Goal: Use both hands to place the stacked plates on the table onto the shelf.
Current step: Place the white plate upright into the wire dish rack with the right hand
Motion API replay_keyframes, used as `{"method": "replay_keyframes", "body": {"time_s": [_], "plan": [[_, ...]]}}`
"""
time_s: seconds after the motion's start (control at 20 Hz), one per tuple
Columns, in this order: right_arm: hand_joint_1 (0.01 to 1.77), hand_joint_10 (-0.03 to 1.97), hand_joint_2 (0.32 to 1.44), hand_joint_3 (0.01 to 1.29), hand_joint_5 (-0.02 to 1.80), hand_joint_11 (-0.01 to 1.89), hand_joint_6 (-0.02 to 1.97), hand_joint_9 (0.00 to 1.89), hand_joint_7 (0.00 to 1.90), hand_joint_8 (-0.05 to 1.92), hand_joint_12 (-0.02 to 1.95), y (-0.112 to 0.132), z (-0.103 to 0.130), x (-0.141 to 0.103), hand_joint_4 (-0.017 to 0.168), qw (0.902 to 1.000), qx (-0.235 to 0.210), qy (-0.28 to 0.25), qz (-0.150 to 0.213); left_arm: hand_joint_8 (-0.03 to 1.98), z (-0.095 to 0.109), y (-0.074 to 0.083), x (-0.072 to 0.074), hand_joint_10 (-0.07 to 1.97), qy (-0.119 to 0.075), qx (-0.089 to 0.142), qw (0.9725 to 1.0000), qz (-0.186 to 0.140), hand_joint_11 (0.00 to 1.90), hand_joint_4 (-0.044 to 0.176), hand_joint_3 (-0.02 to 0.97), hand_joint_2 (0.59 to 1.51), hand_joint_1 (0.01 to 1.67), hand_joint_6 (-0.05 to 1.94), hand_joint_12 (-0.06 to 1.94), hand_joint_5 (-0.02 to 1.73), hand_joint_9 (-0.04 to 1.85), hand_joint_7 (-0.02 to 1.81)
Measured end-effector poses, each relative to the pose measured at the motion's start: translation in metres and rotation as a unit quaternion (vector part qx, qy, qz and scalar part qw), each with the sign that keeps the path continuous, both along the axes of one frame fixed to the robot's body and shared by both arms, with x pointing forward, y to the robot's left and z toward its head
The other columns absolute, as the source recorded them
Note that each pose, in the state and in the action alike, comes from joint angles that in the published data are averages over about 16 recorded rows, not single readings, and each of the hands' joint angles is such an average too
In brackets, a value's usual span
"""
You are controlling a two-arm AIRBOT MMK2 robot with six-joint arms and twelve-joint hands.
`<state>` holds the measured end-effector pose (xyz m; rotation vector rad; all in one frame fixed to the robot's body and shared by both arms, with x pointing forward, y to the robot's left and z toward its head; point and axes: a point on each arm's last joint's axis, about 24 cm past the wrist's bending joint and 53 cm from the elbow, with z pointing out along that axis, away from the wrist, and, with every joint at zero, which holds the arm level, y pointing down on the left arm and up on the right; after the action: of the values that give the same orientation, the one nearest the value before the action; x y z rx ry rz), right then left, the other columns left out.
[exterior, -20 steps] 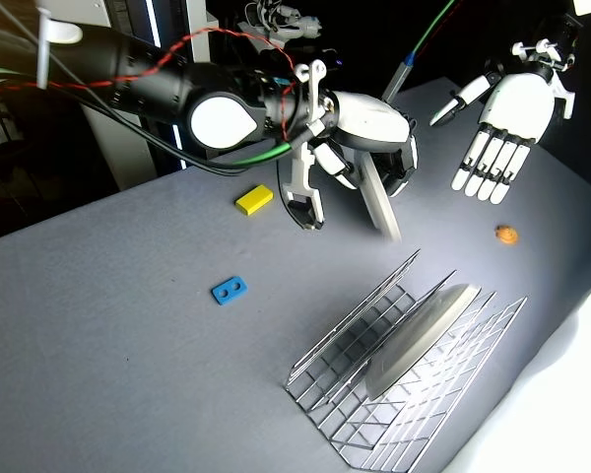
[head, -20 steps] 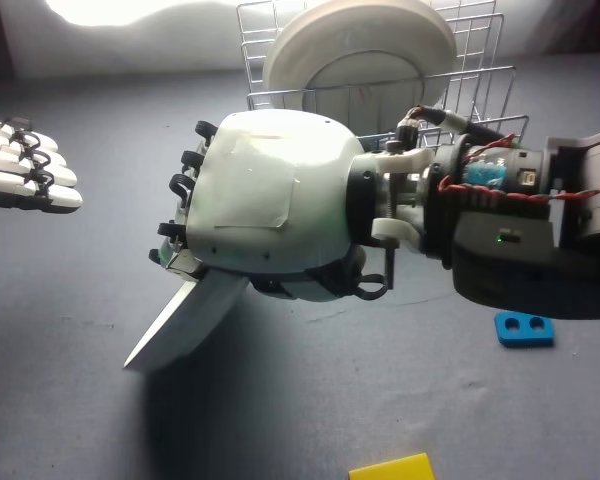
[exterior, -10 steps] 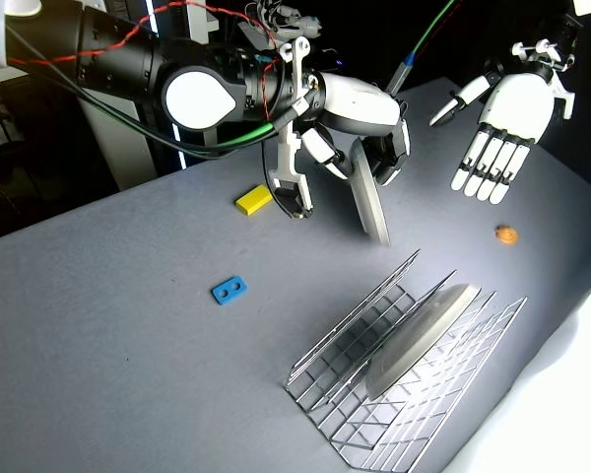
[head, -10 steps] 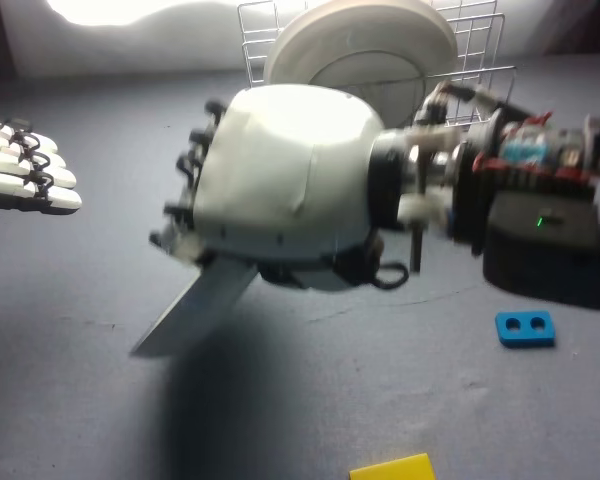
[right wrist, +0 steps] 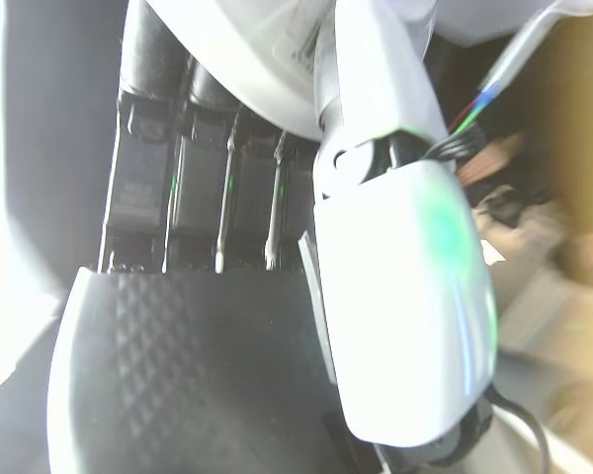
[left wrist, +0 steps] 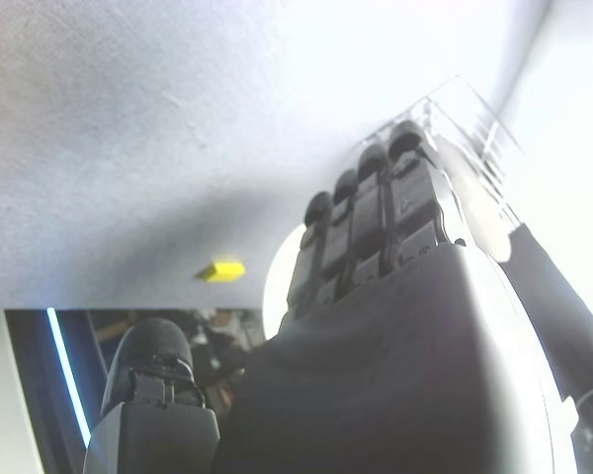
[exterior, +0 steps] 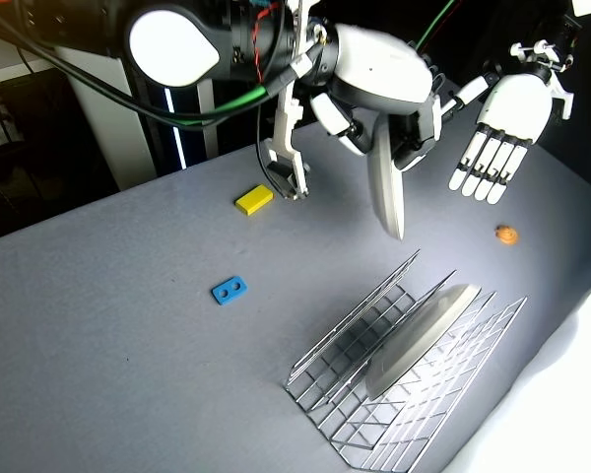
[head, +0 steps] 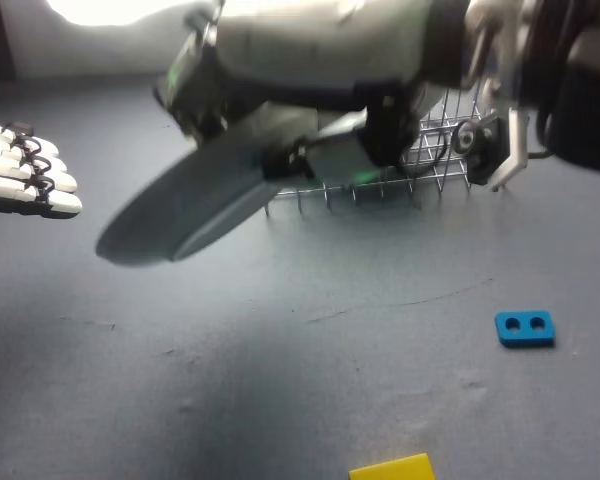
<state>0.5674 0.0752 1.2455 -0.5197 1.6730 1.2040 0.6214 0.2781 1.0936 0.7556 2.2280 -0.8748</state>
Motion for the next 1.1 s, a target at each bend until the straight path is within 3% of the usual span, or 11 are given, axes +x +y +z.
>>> {"method": "replay_keyframes", "body": {"time_s": [0.35,0.7,0.9,1.1], "plan": [[1.35,1.06,1.01,0.02,0.81,0.84,1.05,0.98,0.97,0.98,1.12,-0.009,0.037,0.003,-0.008,0.9988,0.047,-0.003,0.015,0.0,0.0,0.0,0.0,0.01,-0.004,0.002,1.0,-0.003,0.02,0.005,0.019,1.129,0.02,0.01,0.01,0.02,0.02,0.02],[1.35,1.06,1.01,0.02,0.82,0.85,1.04,0.98,1.0,0.95,1.11,-0.014,0.051,0.005,-0.008,0.9961,0.072,0.035,0.037,0.0,-0.002,0.001,-0.001,0.01,-0.004,0.007,0.9999,-0.006,0.02,0.005,0.019,1.129,0.02,0.01,0.01,0.02,0.02,0.02],[1.35,1.06,1.01,0.02,0.83,0.85,1.03,0.99,1.0,0.95,1.1,-0.025,0.053,0.024,-0.008,0.9915,0.09,0.093,0.011,0.0,-0.006,0.002,-0.003,0.01,0.001,0.012,0.9999,-0.006,0.02,0.005,0.019,1.129,0.02,0.01,0.01,0.02,0.02,0.02],[1.36,1.06,1.01,0.02,0.83,0.85,1.03,1.0,1.01,0.95,1.1,-0.041,0.055,0.052,-0.008,0.9821,0.113,0.145,-0.04,0.0,-0.009,0.003,-0.005,0.01,0.007,0.014,0.9999,-0.005,0.02,0.005,0.019,1.131,0.02,0.01,0.01,0.02,0.02,0.01]]}}
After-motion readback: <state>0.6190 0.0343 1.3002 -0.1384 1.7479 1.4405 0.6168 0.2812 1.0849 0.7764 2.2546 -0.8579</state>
